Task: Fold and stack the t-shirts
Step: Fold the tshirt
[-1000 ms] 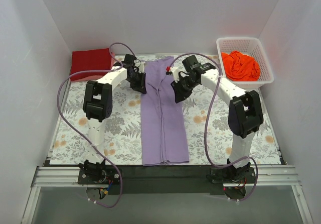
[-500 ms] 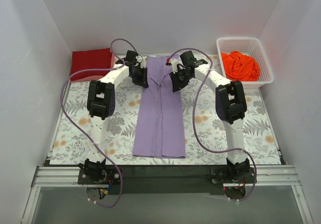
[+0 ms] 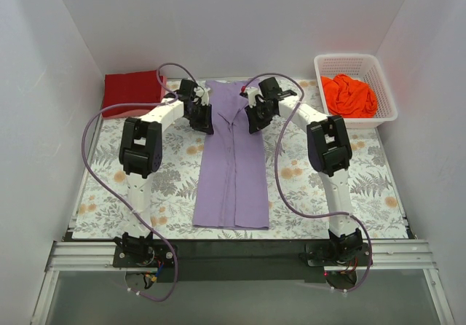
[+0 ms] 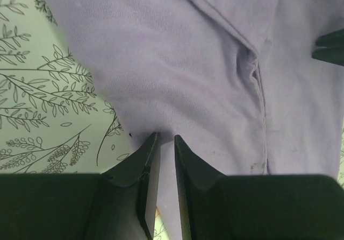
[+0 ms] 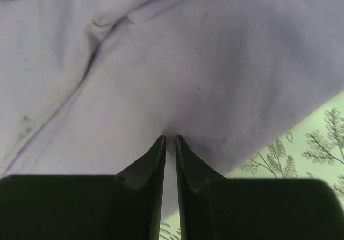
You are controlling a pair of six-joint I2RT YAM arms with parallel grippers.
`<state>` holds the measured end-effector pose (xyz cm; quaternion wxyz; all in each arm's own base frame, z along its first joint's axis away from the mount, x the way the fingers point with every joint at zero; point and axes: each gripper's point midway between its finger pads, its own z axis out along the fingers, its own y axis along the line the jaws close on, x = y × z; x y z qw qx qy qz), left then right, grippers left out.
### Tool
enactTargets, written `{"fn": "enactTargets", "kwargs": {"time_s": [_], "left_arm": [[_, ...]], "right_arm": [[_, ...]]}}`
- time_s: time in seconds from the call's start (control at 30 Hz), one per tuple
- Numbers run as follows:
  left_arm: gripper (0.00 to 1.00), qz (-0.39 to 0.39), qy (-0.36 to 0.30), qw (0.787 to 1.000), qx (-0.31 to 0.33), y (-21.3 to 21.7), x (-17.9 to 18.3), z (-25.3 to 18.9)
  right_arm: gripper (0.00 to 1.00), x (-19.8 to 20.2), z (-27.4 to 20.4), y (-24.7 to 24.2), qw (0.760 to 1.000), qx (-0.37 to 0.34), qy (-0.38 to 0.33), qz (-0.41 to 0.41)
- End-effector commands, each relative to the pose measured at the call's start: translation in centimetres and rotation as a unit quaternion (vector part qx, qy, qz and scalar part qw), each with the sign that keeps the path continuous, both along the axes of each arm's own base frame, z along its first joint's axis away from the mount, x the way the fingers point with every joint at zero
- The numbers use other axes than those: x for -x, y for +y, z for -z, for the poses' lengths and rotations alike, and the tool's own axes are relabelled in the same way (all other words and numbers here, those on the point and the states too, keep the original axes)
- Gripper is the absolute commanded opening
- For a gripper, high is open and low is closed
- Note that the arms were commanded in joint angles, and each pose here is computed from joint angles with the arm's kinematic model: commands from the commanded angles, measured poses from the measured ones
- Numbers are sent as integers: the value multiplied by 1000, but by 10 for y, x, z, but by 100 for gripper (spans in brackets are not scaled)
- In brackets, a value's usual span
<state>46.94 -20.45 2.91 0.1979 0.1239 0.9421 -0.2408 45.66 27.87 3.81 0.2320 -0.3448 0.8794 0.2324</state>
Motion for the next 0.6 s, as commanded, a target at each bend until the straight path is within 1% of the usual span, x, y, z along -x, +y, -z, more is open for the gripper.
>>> {"fn": "enactTargets", "kwargs": {"time_s": [0.0,0.13,0.27,0.57], "left_arm": [[16,0,-14,1000,14,-2,-4,-13],[16,-5,-9,1000,4,1,-8,4],[16,-7,-13,1000,2,0,-16,8],[16,-22,-24,999,-8,5,-39,16]], "right_arm": [[19,-17,5,-2,1000,8,-13,24],[17,-27,14,-10,999,25,-18,42],[17,-37,23,-16,998,30,-16,52],[17,-59,23,-19,997,25,-31,63]]}}
